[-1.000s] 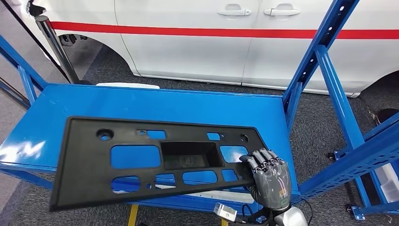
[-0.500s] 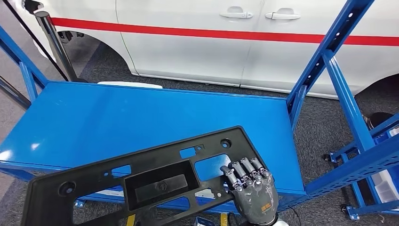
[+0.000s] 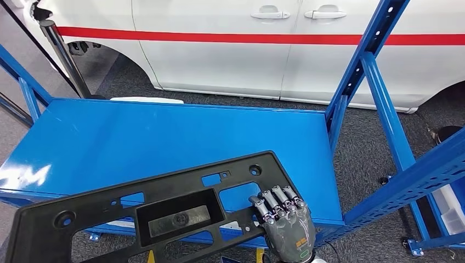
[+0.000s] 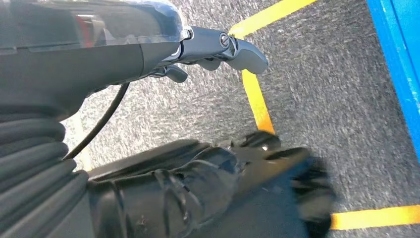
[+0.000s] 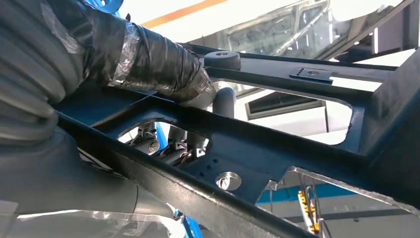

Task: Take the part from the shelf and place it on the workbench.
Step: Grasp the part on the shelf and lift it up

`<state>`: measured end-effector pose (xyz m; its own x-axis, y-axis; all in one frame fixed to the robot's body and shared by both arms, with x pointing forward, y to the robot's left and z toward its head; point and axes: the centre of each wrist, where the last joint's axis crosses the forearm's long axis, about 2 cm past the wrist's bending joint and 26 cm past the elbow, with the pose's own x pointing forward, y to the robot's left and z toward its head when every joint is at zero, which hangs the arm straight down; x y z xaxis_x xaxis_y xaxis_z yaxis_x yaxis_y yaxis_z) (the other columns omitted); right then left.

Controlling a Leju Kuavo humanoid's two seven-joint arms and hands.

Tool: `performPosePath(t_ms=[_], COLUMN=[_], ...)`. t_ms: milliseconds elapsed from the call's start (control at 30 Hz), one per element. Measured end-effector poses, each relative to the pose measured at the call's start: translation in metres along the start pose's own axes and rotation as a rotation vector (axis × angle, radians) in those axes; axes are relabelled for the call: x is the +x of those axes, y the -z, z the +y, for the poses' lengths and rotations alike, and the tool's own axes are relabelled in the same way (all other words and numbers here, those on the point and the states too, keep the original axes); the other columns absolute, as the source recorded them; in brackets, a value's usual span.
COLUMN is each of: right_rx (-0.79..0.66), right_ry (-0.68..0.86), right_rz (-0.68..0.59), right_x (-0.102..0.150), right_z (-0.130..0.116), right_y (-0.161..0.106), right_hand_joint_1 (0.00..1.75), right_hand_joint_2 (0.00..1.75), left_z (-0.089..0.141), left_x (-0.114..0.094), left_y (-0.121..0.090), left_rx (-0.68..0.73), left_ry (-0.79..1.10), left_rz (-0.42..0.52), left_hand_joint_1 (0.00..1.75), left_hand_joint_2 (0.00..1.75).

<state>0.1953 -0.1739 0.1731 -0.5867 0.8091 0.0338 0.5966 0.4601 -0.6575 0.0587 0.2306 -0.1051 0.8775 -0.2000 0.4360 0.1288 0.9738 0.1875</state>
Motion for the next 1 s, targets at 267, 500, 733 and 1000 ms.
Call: performPosePath(t_ms=[267, 500, 733, 1000], right_rx=[0.019, 0.03, 0.037, 0.043], right_ry=[0.021, 0.034, 0.051, 0.064], right_rz=[0.022, 0.035, 0.04, 0.049], right_x=[-0.001, -0.002, -0.004, -0.006], right_z=[0.004, 0.007, 0.01, 0.013], right_y=[-0.003, -0.004, -0.004, -0.004], right_hand_joint_1=[1.75, 1.75, 1.75, 1.75], right_hand_joint_2=[1.75, 1.75, 1.75, 1.75], left_z=[0.001, -0.001, -0.002, -0.002], left_x=[0.001, 0.002, 0.002, 0.002], left_y=[0.0, 0.0, 0.0, 0.0], left_rx=[0.042, 0.038, 0.036, 0.034], left_ry=[0.019, 0.022, 0.025, 0.026], left_rz=[0.016, 0.023, 0.03, 0.029], left_hand_joint_1=[0.0, 0.0, 0.0, 0.0], left_hand_joint_2=[1.75, 1.75, 1.75, 1.75])
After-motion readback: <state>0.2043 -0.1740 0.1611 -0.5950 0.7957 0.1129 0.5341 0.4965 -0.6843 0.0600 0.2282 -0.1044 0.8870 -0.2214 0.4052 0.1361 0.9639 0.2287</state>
